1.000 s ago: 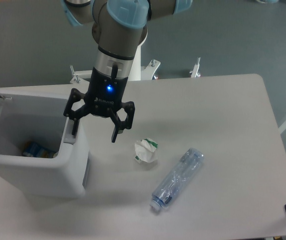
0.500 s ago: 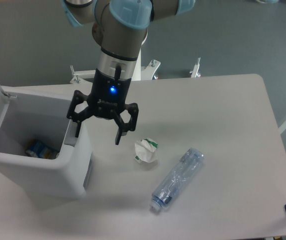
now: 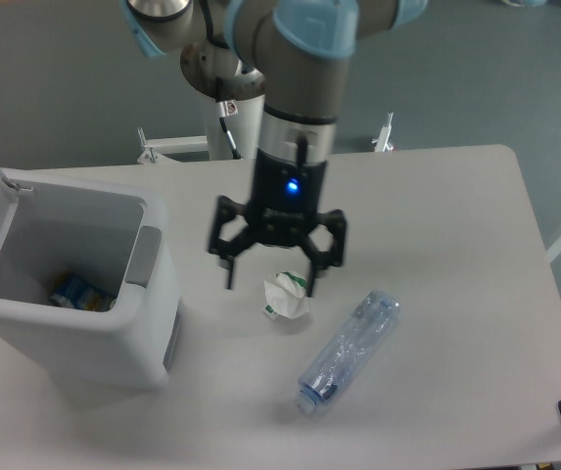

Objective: Open the trash can

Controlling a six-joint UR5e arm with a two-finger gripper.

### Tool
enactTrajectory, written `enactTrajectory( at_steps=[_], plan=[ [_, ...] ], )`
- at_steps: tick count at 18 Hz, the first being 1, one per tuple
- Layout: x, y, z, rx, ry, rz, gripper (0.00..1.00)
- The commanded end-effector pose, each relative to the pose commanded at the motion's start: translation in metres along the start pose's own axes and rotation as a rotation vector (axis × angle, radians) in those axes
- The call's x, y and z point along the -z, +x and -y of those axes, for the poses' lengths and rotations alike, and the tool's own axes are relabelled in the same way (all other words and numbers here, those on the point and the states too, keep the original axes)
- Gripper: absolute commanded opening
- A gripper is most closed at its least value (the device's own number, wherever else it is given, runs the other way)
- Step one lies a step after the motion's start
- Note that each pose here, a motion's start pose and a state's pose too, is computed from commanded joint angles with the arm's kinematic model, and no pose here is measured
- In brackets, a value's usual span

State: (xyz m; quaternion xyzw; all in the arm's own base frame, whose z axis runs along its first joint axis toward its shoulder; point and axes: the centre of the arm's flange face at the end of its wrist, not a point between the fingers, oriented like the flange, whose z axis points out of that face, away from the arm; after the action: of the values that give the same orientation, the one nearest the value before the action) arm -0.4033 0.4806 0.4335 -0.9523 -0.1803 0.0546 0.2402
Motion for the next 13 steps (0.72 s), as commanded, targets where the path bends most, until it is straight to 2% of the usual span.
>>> enactTrajectory(
  at_steps=[3, 5, 10, 13],
  plan=[
    [-0.032, -0.021, -0.015, -0.01, -0.073, 0.025, 1.0],
    [-0.039, -0.035, -0.023, -0.026, -0.106, 0.052, 1.0],
    [-0.063, -0.05, -0.04, -0.194, -0.198, 0.074, 1.0],
    [-0.069, -0.05, -0.05, -0.236, -0.245, 0.093, 1.0]
  ],
)
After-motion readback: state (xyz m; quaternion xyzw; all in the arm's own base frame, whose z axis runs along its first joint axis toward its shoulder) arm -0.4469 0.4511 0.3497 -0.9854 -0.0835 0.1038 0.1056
